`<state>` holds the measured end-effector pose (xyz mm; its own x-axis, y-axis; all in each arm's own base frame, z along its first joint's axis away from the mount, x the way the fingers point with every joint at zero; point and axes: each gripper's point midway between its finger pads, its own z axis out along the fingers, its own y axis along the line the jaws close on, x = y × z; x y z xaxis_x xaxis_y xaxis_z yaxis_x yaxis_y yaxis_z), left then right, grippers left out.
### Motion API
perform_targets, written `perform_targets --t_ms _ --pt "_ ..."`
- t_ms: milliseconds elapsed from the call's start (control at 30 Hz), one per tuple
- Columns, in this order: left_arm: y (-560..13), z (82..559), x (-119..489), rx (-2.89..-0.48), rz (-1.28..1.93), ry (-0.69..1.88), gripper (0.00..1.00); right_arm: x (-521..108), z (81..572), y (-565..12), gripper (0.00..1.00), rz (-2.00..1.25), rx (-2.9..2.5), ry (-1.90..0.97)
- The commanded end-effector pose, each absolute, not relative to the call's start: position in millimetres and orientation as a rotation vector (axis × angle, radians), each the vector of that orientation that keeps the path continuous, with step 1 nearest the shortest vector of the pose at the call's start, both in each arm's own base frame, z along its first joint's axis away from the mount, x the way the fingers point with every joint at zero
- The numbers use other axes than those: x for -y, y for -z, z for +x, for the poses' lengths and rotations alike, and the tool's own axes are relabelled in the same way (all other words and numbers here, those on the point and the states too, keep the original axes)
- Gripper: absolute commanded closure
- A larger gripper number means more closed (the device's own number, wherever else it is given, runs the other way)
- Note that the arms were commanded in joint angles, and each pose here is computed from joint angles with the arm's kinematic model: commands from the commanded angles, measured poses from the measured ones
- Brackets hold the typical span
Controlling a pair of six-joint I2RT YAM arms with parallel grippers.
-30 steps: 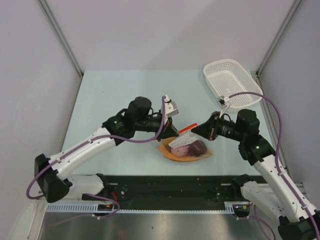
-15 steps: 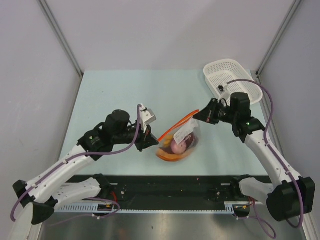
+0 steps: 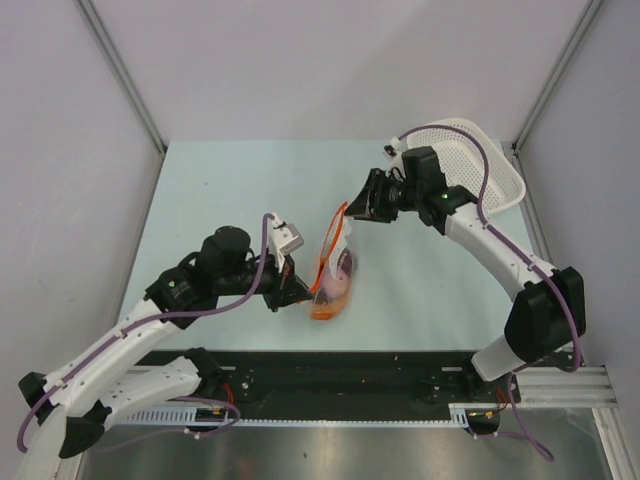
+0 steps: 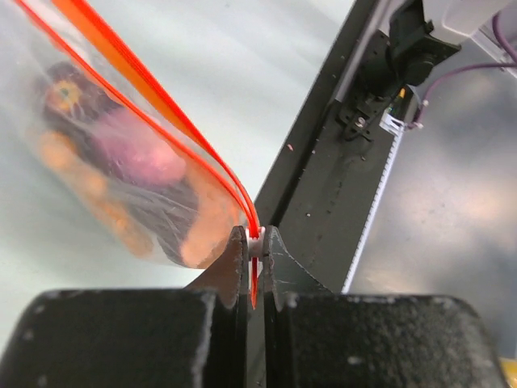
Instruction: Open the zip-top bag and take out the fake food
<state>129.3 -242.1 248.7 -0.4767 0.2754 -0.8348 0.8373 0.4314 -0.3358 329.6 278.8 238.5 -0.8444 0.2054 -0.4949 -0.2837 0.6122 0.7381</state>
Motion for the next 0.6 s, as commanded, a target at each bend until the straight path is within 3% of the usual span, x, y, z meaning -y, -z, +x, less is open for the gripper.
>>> perform_targets --t_ms 0,33,67,133,333,567 --pt "-271 129 267 -1.890 0.959 1.149 1.00 -253 322 -235 0.49 0.060 -2.490 -0.968" --pt "-268 131 273 -1.903 0.969 1.170 1.00 -249 316 -235 0.45 0.077 -2.516 -0.953" --pt "-271 131 277 -1.897 0.966 1.193 1.00 -242 303 -229 0.28 0.110 -2.580 -0.921" --pt "-280 136 285 -1.858 0.957 1.217 1.00 -232 288 -225 0.19 0.194 -2.620 -0.901" --pt "-283 139 296 -1.854 0.964 1.264 1.00 -236 246 -246 0.23 0.256 -2.567 -1.065" --pt "-274 131 289 -1.889 0.971 1.266 1.00 -260 261 -278 0.36 0.171 -2.409 -1.061"
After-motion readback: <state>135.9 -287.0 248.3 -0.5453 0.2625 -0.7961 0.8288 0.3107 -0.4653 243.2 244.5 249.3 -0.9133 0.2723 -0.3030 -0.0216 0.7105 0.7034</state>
